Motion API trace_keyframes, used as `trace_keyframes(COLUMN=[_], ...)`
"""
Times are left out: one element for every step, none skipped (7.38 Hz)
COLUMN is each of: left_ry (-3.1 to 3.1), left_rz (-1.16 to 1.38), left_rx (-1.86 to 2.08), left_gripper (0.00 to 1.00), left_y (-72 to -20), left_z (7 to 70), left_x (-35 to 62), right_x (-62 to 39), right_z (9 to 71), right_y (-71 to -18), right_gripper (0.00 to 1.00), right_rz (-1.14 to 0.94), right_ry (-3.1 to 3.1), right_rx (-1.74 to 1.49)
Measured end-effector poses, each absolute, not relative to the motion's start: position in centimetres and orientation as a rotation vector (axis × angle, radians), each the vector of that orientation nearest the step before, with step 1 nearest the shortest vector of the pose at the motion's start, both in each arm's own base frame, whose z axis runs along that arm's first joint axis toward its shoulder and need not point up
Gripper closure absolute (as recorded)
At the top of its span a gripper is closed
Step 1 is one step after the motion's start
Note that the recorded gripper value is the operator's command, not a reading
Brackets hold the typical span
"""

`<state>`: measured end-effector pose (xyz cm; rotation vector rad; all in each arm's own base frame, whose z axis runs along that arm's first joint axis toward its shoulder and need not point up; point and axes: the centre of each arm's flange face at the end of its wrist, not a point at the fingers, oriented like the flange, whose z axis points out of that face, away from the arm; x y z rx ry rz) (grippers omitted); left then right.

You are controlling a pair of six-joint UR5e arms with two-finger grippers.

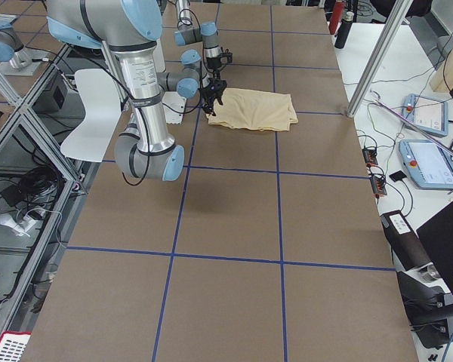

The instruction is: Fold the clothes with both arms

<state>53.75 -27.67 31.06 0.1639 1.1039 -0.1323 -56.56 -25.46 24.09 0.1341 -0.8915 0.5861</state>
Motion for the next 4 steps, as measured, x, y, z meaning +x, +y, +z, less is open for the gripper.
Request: trace_keyframes(left_ry=[1.105, 1.105, 1.105, 1.106], left_rz=[-0.136, -0.139, -0.14, -0.141], left_rx=[0.162, 0.161, 0.161, 0.161], left_gripper=[1.0, 1.0, 1.0, 1.0], left_y=[-27.7, -27.7, -27.7, -27.7], left_z=[31.0, 31.0, 31.0, 31.0], left_x=[53.7, 53.7, 53.7, 53.7], right_x=[-57.4, -57.9, -58.5, -59.1], right_z=[24.1, 24.3, 24.6, 24.9], right_y=[-25.1, -24.7, -24.4, -24.0], right_gripper=[0.3, 0.31, 0.33, 0.33], right_rz=[0.603, 0.624, 0.657, 0.677], right_ry=[-0.881, -0.868, -0.851, -0.837], right_rx=[0.123, 0.109, 0.092, 0.081])
